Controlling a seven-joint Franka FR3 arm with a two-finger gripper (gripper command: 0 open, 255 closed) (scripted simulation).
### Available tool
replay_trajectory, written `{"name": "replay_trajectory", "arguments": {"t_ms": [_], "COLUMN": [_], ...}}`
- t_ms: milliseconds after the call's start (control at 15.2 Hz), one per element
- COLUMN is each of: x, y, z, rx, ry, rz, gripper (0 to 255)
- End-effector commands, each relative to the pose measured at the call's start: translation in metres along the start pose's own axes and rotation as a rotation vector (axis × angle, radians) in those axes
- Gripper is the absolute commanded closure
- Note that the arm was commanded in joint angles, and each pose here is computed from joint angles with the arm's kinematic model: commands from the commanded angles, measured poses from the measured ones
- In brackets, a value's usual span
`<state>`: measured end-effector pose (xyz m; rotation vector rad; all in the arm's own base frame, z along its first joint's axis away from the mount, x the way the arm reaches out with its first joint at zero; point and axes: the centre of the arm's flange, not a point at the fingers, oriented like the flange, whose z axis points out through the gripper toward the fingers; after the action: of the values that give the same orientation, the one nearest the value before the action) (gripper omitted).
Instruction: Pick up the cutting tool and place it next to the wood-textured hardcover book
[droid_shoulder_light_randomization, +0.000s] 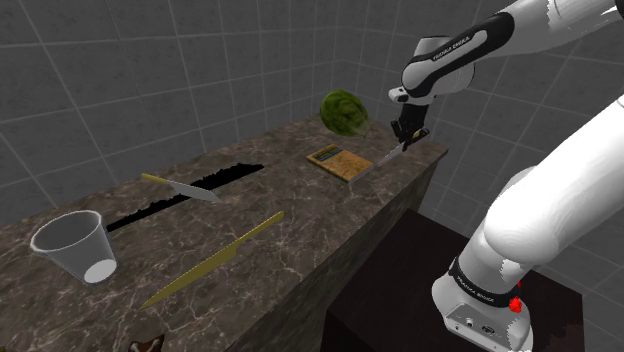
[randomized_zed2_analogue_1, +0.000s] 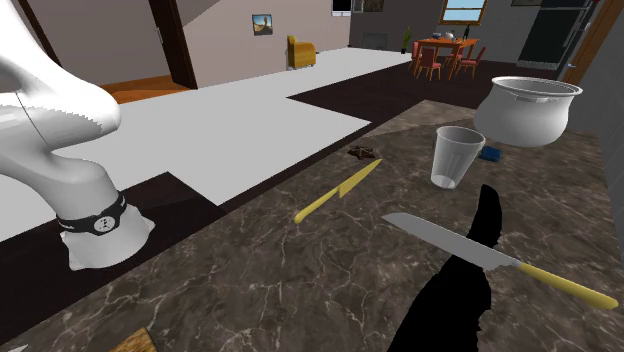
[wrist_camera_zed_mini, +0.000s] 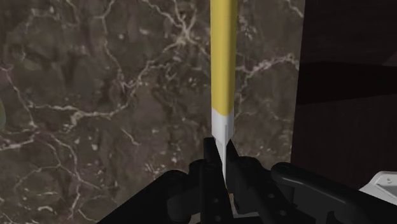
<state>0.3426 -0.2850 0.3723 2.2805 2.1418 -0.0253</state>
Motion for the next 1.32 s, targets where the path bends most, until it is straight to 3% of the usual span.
{"name": "replay_trajectory", "arguments": {"t_ms": [0,330,792,858,1188,1254], "x": [-0.001,0.0,0.0,0.0,0.0,0.0], "y": [0.0,0.0,0.0,0.0,0.0,0.0], "z": [0.01,0.034,0.034,0.034,0.034,0.021], "rx": [-0.001,-0.001,0.0,0.0,0.0,-0.001], "ry": [0.0,0.0,0.0,0.0,0.0,0.0], "rz": [0.0,0.0,0.0,0.0,0.0,0.0], "gripper": [255,255,255,0,0,0]}}
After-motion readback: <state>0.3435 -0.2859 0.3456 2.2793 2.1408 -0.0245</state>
